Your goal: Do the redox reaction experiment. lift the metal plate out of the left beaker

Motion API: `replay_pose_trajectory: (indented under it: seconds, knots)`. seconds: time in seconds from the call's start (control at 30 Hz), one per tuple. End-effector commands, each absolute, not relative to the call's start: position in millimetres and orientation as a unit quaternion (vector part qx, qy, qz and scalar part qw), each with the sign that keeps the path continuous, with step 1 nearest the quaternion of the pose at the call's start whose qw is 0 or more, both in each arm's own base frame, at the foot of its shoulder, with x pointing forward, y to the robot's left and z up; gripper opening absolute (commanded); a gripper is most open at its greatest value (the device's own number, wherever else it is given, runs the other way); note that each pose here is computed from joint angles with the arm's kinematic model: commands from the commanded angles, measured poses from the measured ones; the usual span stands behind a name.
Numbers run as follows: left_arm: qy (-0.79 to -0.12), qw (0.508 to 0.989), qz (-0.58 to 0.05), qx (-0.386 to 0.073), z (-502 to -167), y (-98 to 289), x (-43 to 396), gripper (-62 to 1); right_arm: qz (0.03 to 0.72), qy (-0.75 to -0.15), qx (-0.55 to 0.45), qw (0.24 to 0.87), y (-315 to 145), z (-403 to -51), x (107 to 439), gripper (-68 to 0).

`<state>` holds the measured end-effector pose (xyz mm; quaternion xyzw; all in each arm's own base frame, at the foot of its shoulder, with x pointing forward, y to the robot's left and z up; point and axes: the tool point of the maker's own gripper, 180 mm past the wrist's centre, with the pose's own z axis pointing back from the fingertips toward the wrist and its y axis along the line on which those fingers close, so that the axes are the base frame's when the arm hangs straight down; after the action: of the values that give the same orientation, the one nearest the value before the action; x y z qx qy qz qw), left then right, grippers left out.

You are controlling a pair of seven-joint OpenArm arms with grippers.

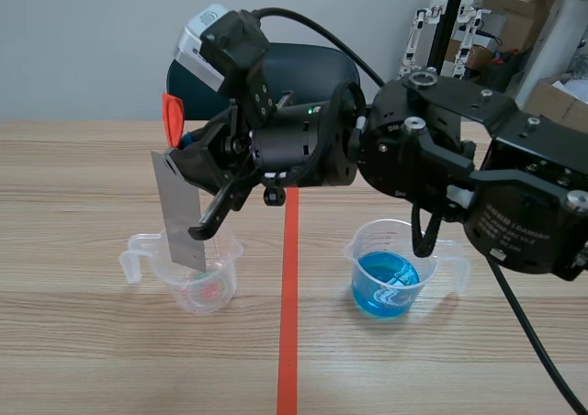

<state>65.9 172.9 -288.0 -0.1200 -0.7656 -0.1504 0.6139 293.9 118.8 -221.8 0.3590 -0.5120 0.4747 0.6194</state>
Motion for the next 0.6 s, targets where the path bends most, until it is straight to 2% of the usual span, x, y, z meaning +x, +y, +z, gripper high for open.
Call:
replay_pose_trajectory:
  seconds: [0.0, 0.4, 0.57]
  knots:
    - [-0.773, 0.605, -0.148, -0.121, -283, 172, 67, 1.4, 0.479, -0.526, 0.367, 0.599, 125, -197, 295, -66.9]
    - [-0.773, 0.605, -0.148, -0.121, -283, 172, 67, 1.4, 0.512, -0.492, 0.368, 0.6, 130, -156, 291, -66.9]
    - [-0.773, 0.605, -0.148, -0.122, -283, 172, 67, 1.4, 0.506, -0.501, 0.37, 0.597, 125, -132, 297, -66.9]
